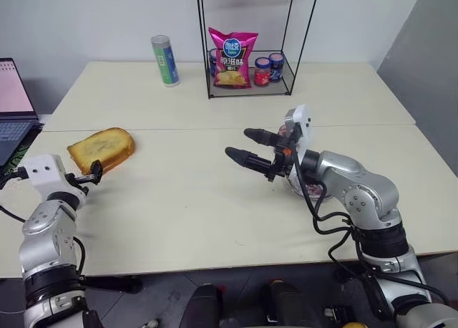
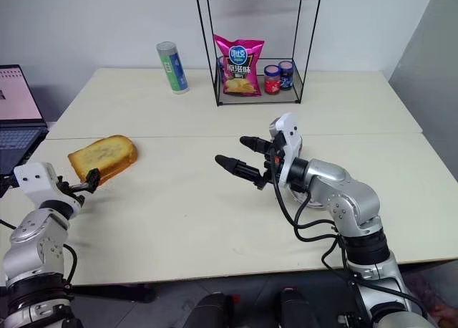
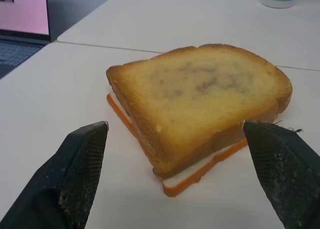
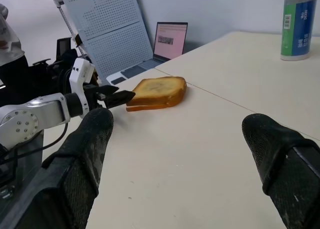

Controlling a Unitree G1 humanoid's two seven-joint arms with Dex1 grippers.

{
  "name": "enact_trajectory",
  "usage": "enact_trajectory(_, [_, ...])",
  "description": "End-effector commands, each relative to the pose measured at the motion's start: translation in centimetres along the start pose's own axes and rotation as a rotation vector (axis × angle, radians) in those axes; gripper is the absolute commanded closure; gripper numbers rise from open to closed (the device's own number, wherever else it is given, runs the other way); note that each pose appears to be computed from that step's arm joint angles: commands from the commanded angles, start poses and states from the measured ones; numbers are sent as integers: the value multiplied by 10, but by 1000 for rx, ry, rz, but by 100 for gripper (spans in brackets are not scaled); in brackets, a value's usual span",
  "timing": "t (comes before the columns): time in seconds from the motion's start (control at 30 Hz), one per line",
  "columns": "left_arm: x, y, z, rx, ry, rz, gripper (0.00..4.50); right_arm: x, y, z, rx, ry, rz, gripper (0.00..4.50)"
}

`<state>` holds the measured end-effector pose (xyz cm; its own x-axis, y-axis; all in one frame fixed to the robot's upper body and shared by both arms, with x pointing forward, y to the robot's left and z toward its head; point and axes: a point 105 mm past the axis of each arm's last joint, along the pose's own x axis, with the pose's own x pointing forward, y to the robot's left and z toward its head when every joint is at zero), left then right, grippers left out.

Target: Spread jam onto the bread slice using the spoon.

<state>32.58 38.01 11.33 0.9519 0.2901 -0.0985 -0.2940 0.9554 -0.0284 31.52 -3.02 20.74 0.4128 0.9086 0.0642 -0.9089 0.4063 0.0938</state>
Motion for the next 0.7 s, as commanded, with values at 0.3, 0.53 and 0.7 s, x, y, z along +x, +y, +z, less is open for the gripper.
enact_trajectory(0.3, [21, 2, 5, -45, -13, -11, 0, -9, -4, 16, -10, -54, -37, 1])
enact_trajectory(0.53, [24, 1, 9, -65, -30, -25, 89, -11, -9, 20, -7, -71, -66, 0])
enact_trajectory(0.7, [25, 3, 12, -64, -41, -23, 190, -11, -10, 20, -15, -68, -70, 0])
